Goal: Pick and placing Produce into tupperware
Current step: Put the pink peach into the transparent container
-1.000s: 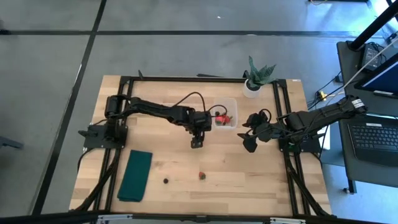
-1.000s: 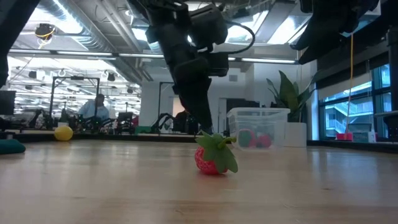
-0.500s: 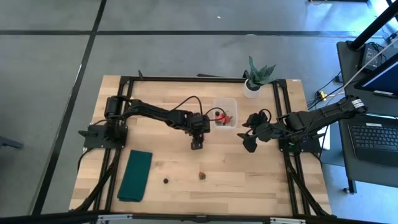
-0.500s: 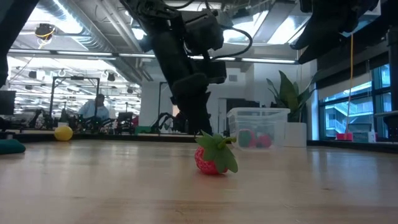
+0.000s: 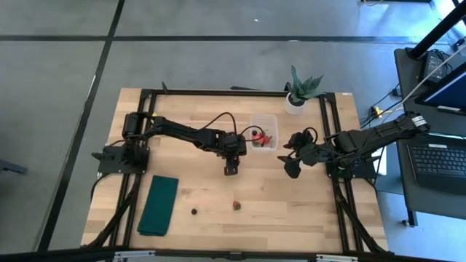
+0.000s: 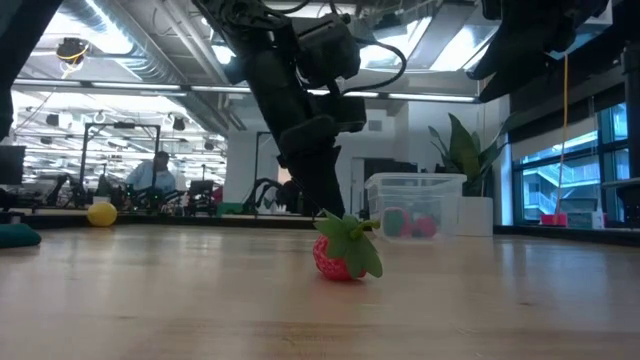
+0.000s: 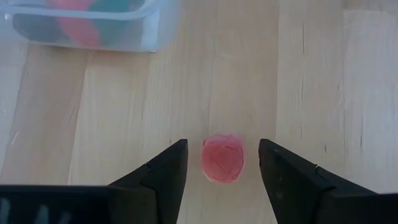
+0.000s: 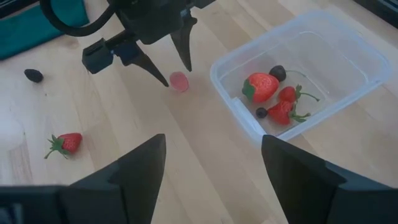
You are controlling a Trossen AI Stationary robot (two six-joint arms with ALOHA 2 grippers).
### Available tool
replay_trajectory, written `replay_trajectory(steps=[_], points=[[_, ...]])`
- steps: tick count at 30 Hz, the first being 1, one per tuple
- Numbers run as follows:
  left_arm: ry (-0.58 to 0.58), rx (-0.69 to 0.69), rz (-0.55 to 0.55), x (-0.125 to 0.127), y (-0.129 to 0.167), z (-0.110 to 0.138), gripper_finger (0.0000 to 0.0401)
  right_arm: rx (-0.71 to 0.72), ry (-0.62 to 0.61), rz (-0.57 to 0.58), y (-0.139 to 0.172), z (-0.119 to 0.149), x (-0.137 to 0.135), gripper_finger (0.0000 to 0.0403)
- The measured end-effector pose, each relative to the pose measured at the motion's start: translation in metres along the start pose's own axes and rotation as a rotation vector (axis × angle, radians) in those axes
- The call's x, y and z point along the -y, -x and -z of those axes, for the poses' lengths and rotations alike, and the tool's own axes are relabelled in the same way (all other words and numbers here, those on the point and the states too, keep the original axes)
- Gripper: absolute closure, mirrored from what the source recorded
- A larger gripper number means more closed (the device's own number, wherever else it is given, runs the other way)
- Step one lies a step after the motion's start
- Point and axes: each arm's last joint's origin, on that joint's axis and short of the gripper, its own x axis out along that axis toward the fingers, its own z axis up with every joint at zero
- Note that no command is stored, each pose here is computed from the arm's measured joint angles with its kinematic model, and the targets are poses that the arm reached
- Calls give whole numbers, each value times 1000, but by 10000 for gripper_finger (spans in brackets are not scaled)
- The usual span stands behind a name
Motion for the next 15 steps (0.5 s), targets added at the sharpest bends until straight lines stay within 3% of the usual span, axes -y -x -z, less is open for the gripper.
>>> replay_trajectory(steps=[15], points=[[-10, 16, -19, 0, 0, -1, 221, -1, 0, 1, 0, 0, 0, 136]])
